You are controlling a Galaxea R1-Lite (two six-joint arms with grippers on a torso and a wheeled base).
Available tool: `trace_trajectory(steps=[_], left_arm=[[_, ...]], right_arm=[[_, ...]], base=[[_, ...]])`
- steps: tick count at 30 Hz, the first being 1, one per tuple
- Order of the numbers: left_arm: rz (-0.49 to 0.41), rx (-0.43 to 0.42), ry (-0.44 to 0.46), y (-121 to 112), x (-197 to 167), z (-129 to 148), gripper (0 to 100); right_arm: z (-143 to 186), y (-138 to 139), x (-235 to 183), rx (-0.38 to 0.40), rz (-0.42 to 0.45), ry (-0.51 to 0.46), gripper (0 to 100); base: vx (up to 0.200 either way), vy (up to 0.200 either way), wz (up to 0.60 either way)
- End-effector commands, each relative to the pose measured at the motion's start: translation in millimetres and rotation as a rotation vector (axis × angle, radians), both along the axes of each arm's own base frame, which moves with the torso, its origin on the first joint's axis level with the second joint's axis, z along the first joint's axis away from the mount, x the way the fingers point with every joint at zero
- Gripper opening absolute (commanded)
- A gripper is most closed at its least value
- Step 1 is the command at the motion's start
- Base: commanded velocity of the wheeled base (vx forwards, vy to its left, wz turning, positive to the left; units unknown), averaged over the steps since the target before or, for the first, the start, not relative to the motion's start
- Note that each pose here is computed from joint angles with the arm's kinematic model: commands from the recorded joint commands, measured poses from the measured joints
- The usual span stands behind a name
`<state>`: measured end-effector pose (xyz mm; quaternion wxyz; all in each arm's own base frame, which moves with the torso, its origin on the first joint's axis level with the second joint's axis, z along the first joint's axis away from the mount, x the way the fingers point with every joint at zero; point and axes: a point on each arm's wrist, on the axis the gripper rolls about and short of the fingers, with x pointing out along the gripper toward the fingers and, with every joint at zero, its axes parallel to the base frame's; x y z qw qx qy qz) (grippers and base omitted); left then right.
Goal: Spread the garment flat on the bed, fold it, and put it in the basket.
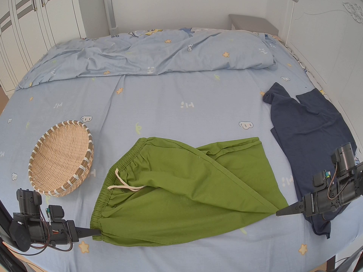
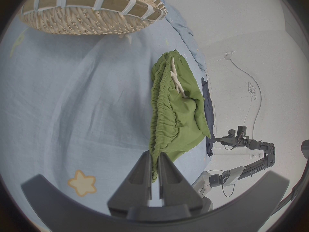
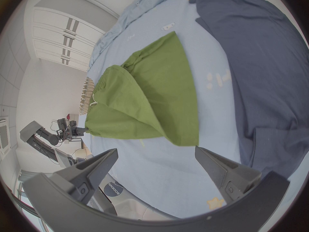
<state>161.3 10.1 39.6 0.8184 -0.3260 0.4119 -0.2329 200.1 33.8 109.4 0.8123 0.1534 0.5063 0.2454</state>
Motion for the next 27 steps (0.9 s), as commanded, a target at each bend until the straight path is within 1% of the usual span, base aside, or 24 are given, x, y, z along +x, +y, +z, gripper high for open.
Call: trace_trajectory(steps=[1,10,14,15,19,20,27], left_arm=[[-0.013,-0.001,0.006,-2,1,-1,0],[-0.014,0.0,0.005,-2,1,-1,0],[-0.011,-0.001,0.005,-2,1,-1,0],[-0.01,-0.002,0.008,-1,1,-2,0],[-0.002,-0.001,0.003,0,2,-1,0],[-0.002,-0.001,0.003,0,2,-1,0],[-0.008,-0.001,0.003,-1,3,-1,0]], right_arm=[[-9,-9,-17,-0.004,-0.036,0.034,100],[-26,-8,-26,-0.009,-0.023,0.042,100],[-36,-7,-20,-0.012,-0.02,0.068,100],[-44,-7,-14,-0.01,-0.021,0.072,100],[-62,-5,2,-0.003,-0.023,0.008,100],[-66,-5,7,0.015,-0.028,-0.048,100],[-63,-4,14,0.028,-0.028,-0.096,100]], base=[[0.0,0.0,0.0],[0.0,0.0,0.0],[0.0,0.0,0.0],[0.0,0.0,0.0],[0.0,0.0,0.0],[0.0,0.0,0.0],[0.0,0.0,0.0]])
